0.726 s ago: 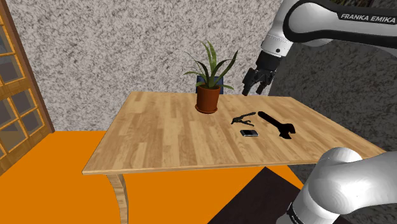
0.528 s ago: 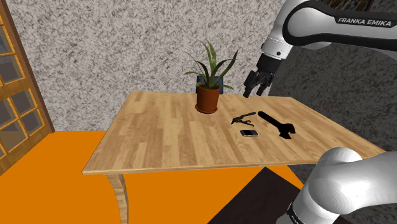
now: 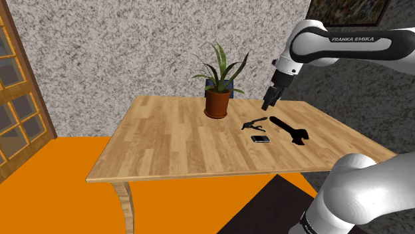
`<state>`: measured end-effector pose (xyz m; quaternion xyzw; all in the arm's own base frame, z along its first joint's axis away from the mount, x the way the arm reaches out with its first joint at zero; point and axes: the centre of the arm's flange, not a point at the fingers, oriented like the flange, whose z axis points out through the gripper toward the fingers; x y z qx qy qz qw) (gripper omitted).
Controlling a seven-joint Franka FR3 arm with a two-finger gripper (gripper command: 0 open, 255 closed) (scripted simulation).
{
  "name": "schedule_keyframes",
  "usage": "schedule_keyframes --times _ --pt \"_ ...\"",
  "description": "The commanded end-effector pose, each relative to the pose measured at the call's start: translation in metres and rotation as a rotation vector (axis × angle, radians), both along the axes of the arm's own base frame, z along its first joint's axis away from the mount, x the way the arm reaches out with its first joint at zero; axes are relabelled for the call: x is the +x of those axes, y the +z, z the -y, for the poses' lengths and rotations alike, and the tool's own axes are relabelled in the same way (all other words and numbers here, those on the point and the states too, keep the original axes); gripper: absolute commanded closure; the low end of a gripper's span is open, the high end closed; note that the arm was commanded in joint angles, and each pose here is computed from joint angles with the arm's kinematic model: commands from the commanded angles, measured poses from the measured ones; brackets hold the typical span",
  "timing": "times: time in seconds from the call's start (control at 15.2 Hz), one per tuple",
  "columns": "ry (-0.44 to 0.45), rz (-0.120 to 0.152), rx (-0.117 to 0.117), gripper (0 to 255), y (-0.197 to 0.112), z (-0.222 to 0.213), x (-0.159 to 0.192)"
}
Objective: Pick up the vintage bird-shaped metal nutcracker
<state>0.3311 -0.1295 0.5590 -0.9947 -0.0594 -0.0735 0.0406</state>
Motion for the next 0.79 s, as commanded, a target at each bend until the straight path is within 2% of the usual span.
schedule_keyframes --times 0.0,0.73 --pt "0.059 -0.006 -0.005 0 -0.016 0.024 0.012" --pt "0.355 -0.038 -0.019 0 -0.097 0.134 0.075"
